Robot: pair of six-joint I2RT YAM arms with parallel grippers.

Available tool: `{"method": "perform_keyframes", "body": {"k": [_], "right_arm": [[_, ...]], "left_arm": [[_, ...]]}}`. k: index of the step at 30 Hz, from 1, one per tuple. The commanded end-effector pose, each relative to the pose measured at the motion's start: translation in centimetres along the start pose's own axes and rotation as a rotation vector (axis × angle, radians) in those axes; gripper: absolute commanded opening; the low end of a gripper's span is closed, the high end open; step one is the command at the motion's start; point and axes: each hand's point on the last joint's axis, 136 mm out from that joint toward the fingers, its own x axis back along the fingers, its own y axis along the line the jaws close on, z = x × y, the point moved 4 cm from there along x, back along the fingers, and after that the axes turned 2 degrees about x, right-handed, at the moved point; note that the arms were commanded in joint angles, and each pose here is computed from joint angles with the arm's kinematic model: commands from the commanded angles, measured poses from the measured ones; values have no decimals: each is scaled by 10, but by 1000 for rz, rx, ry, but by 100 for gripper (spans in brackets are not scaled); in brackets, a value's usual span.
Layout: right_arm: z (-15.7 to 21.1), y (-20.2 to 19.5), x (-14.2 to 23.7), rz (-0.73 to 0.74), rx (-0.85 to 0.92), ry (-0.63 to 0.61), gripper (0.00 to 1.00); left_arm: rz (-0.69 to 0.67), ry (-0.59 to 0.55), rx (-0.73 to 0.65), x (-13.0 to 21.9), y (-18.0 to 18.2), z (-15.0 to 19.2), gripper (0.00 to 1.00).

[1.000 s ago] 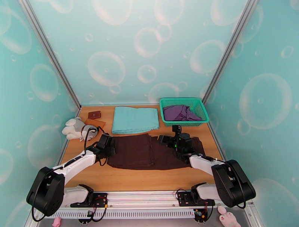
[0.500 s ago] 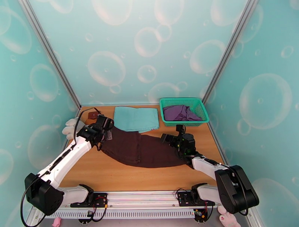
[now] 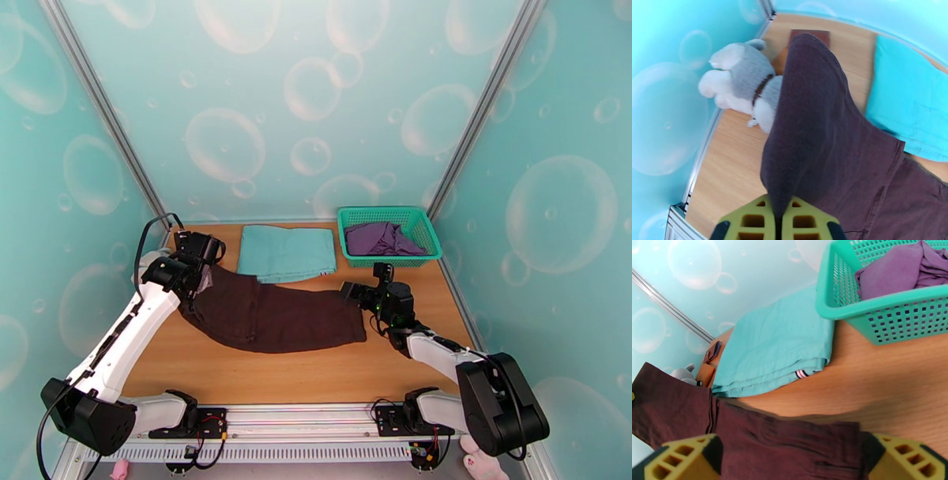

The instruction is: Fold and stack the trousers

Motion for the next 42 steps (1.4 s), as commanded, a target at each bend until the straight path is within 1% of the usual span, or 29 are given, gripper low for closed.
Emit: {"method": "perform_keyframes", "body": {"k": [1, 3, 4, 8, 11, 15, 18, 23, 26, 33, 38, 42], "right_arm": [[9, -3, -2, -13, -25, 31, 99], [11, -3, -5, -19, -31, 47, 99], [13, -2, -7, -30, -33, 57, 99], [22, -1, -17, -50, -45, 118, 99], [25, 1, -22, -72, -54, 135, 96], [25, 1, -22, -76, -51, 137, 94], [25, 0, -22, -62, -49, 135, 94], [25, -1, -22, -55, -53, 144, 94], [25, -3, -21, -40, -51, 148, 94], [22, -8, -18, -15, -62, 140, 92], [25, -12, -19, -7, -84, 156, 82], [28, -18, -20, 5, -109, 174, 67]], "left_arm": [[-132, -87, 17, 13, 25, -19, 0], [-149, -67, 3, 9, 23, -16, 0], [-126, -57, -4, 7, 17, -13, 0], [53, -56, 1, 10, -14, -5, 0], [160, -60, 0, 19, -37, 0, 0], [268, -70, -17, 30, -63, 4, 0], [332, -75, -10, 35, -78, 5, 0], [475, -68, 10, 40, -105, 8, 0], [523, -60, 28, 41, -116, 15, 0], [695, -27, 92, 46, -141, 33, 0], [754, 8, 117, 50, -163, 51, 0], [761, 26, 146, 53, -182, 64, 0]]}}
